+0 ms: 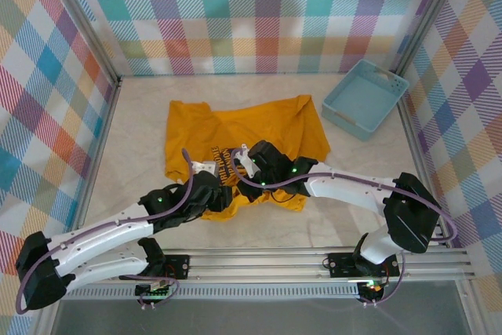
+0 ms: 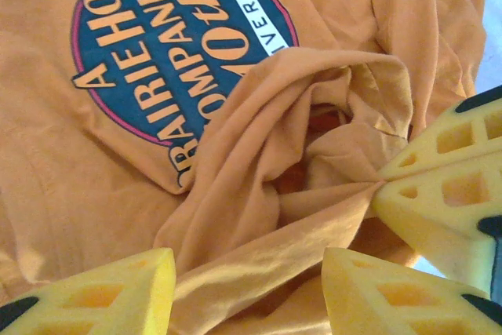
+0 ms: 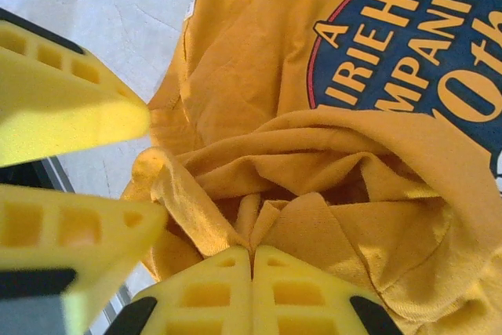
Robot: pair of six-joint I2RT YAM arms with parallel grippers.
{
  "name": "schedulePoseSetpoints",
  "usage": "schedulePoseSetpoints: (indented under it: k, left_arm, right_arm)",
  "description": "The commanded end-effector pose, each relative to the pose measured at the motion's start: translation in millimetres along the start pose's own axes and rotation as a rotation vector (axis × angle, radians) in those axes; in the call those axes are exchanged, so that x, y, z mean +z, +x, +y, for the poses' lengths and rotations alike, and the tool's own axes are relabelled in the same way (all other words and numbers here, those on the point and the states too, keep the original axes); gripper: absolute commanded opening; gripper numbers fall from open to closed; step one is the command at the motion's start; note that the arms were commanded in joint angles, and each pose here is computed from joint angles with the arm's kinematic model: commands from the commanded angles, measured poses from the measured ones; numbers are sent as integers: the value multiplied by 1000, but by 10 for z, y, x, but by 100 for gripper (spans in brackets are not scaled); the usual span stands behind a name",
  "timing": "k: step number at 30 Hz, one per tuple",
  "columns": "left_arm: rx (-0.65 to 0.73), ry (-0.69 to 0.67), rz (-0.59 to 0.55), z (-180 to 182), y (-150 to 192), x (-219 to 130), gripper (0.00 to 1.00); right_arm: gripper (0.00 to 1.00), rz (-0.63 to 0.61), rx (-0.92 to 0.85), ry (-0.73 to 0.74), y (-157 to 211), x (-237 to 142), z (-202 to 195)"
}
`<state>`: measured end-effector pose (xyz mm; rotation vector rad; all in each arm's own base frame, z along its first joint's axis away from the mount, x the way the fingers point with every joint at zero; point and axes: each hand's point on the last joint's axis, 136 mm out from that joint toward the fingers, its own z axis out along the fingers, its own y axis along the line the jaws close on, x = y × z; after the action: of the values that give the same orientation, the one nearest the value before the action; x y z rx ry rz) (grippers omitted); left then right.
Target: Fold the inside-out t-shirt
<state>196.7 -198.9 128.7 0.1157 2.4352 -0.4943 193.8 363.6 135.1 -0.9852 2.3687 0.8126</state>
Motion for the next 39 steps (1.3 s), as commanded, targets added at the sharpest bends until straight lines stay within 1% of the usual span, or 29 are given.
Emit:
schedulePoseSetpoints:
  k: [1,7,8,12,13,14,15,18,20,21,25,27,30,34,36,37,39]
  left_arm:
    - [37,41,-15,-168,-136,44,49]
    - [37,-21,-25,-157,-211,171,36]
    - [38,-24,-26,-160,-217,188,32]
    - [31,-28,-29,-167,-223,223,7]
    - [26,-32,-26,-160,-217,230,2]
    - [21,-38,-26,-147,-213,229,0]
    - [13,-40,-27,-129,-202,222,0]
    - [-20,-23,-50,-76,-177,156,0]
    - [-42,3,-66,-59,-161,97,0]
    - [-53,21,-75,-61,-158,72,0]
    - [-67,25,-68,-14,-101,44,0]
    - [-72,26,-62,9,-68,36,0]
    - [-81,43,-69,11,-57,7,0]
    - [-84,56,-73,10,-53,-25,0]
    - [-90,69,-76,-6,-62,-48,0]
    - [-93,73,-79,-9,-66,-60,0]
    - [-104,80,-90,-6,-87,-98,0]
  right_arm:
    - [0,-40,-10,-59,-64,-66,148]
    - [0,-31,-18,-68,-32,-57,171]
    - [0,-27,-18,-68,-20,-51,170]
    - [1,-21,-13,-49,17,-30,128]
    - [3,-22,-8,-39,23,-27,107]
    - [8,-20,0,-24,36,-24,80]
    - [13,-21,11,-5,51,-24,43]
    - [24,-25,63,53,97,-40,-105]
    - [31,-30,96,64,135,-53,-174]
    - [34,-34,109,58,155,-57,-181]
    - [37,-45,143,53,190,-75,-200]
    - [42,-54,162,77,192,-92,-244]
    - [48,-63,186,77,159,-79,-261]
    - [53,-31,222,50,145,46,-223]
    - [53,-3,239,52,178,143,-239]
    - [50,18,251,72,212,182,-279]
    - [41,46,266,124,291,245,-384]
